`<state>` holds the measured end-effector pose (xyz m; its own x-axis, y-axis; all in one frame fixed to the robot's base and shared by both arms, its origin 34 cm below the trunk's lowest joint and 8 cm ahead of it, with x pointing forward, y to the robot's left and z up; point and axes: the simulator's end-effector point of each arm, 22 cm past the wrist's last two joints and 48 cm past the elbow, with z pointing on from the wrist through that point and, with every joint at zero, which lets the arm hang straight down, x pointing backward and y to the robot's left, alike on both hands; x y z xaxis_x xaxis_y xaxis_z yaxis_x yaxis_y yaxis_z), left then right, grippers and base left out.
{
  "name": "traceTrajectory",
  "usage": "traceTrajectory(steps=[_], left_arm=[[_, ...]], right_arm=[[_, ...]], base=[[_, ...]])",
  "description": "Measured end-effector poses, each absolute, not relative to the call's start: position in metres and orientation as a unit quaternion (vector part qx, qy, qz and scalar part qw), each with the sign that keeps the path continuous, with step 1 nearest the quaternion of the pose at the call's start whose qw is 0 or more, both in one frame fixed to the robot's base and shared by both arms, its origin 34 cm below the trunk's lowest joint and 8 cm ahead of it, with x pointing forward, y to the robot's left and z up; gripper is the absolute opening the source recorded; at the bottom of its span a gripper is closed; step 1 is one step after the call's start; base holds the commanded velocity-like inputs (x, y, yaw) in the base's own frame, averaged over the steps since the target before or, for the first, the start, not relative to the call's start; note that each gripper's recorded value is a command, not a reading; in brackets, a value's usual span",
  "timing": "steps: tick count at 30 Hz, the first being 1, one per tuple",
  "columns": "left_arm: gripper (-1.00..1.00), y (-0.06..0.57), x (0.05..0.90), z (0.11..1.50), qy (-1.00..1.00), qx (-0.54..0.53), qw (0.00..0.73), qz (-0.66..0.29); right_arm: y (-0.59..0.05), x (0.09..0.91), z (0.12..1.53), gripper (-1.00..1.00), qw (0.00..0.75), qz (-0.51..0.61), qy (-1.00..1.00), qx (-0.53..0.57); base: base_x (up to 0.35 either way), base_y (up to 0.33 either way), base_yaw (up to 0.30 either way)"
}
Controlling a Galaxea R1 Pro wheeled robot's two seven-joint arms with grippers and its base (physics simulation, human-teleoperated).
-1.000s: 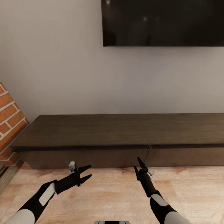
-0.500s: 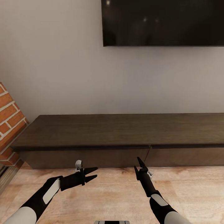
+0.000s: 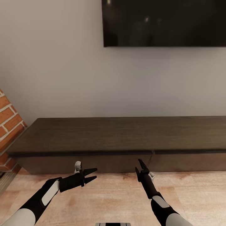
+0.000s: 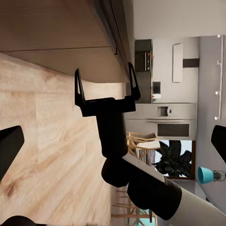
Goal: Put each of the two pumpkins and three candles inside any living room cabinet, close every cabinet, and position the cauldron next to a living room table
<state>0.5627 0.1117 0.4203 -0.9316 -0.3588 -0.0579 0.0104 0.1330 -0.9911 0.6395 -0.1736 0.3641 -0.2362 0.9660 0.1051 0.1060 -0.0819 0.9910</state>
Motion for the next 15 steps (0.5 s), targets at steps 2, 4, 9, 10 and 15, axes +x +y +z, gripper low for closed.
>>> traceTrajectory(steps=[2, 4, 9, 10, 15], left_arm=[[1.0, 0.1118, 0.5626, 0.4203, 0.739, -0.118, 0.143, -0.648], [1.0, 0.1118, 0.5625, 0.4202, 0.739, -0.118, 0.142, -0.648], [1.0, 0.112, 0.5632, 0.4205, 0.739, -0.118, 0.143, -0.648], [1.0, 0.1123, 0.5633, 0.4206, 0.738, -0.118, 0.144, -0.648], [1.0, 0.1124, 0.5628, 0.4149, 0.739, -0.123, 0.14, -0.648]], right_arm=[[-0.1736, 0.6395, 0.3642, 1.0, 0.387, 0.556, 0.556, 0.482], [-0.1735, 0.6395, 0.3643, 1.0, 0.387, 0.556, 0.556, 0.482], [-0.1735, 0.6395, 0.3639, 1.0, 0.386, 0.556, 0.556, 0.482], [-0.1735, 0.6395, 0.3639, 1.0, 0.386, 0.556, 0.556, 0.482], [-0.1735, 0.6377, 0.3567, 1.0, 0.383, 0.553, 0.559, 0.485]], base=[[0.285, 0.0, 0.0], [0.232, 0.0, 0.0], [0.055, 0.0, 0.0], [0.012, 0.0, 0.0], [0.004, 0.0, 0.0]])
